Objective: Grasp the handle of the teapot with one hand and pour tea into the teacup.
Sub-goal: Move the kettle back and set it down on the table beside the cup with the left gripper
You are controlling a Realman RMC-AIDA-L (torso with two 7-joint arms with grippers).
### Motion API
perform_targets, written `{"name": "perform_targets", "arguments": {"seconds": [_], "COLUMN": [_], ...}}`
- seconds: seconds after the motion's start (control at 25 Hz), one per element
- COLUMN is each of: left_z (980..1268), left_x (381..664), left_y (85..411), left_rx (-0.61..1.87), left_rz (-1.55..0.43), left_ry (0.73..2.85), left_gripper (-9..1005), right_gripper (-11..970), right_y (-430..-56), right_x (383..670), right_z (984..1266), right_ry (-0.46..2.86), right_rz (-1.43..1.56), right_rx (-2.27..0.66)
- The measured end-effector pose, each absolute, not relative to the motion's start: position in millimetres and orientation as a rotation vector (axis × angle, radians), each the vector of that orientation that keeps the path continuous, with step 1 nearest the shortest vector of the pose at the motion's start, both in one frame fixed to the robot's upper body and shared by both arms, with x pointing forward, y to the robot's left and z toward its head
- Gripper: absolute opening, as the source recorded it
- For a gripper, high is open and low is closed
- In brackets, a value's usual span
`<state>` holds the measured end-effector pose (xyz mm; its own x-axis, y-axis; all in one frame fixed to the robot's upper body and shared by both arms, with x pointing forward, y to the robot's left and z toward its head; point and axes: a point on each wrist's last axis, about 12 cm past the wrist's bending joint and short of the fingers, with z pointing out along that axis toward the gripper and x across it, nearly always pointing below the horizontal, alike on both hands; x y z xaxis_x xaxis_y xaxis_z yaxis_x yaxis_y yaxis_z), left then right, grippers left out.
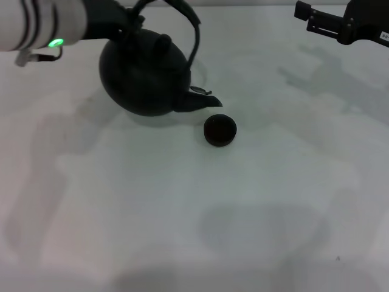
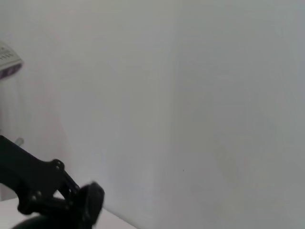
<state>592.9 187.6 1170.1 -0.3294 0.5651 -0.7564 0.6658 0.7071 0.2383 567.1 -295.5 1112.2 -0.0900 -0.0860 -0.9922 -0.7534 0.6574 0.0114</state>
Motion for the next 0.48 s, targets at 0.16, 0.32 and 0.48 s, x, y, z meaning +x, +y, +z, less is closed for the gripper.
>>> {"name": "perform_targets", "arguments": {"seconds": [0.16, 0.32, 0.48], "left_z": [1168, 1161, 1149], "left_x": [590, 584, 577], "left_y": [216, 238, 257], "left_rx": [0.881, 0.878, 0.840], "left_rz": [-0.226, -0.315, -0.398], "left_ry": [1.990, 1.930, 1.875], "left_gripper": [94, 94, 94], "right_gripper": [844, 844, 844], "right_y": [-296, -297, -298], "right_x": [566, 565, 564], "right_z": [1111, 1109, 1108], "right_ry": [1.596, 1.602, 1.610], "right_rz": [0.643, 0.644, 0.650], "right_rx": [-0.718, -0.718, -0.713]}}
